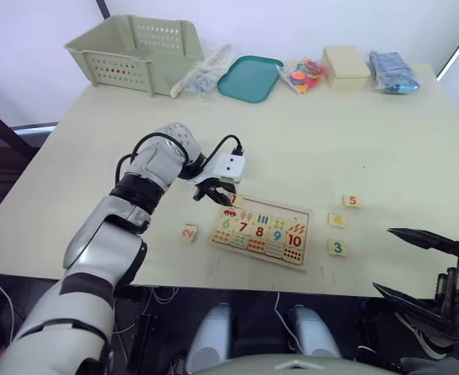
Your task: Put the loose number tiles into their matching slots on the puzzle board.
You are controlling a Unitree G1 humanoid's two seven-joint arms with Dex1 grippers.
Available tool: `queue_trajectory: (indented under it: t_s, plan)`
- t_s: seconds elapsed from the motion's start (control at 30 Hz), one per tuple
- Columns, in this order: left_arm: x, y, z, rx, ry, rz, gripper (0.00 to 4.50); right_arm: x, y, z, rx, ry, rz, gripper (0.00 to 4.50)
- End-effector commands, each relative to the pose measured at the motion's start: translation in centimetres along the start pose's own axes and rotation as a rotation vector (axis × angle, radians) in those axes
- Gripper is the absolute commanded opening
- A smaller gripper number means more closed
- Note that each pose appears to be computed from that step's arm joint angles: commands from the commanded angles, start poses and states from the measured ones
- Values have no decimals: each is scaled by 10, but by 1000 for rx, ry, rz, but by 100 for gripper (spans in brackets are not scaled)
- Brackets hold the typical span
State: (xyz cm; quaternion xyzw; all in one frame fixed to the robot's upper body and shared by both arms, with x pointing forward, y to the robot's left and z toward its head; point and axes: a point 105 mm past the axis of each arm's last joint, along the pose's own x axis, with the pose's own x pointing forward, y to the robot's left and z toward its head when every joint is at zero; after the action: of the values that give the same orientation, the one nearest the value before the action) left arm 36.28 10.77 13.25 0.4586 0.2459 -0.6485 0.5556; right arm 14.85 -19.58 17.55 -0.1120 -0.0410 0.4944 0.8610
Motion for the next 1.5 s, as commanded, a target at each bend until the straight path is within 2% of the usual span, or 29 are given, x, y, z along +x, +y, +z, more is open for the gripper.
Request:
queue_trajectory:
  t_s: [0.03,1.5]
  plan:
    - [-8,5,6,32,2,15,163,0,2,5,-11,-12,3,450]
    - [-7,0,3,33,-2,1,163,-2,0,2,-15,-13,6,450]
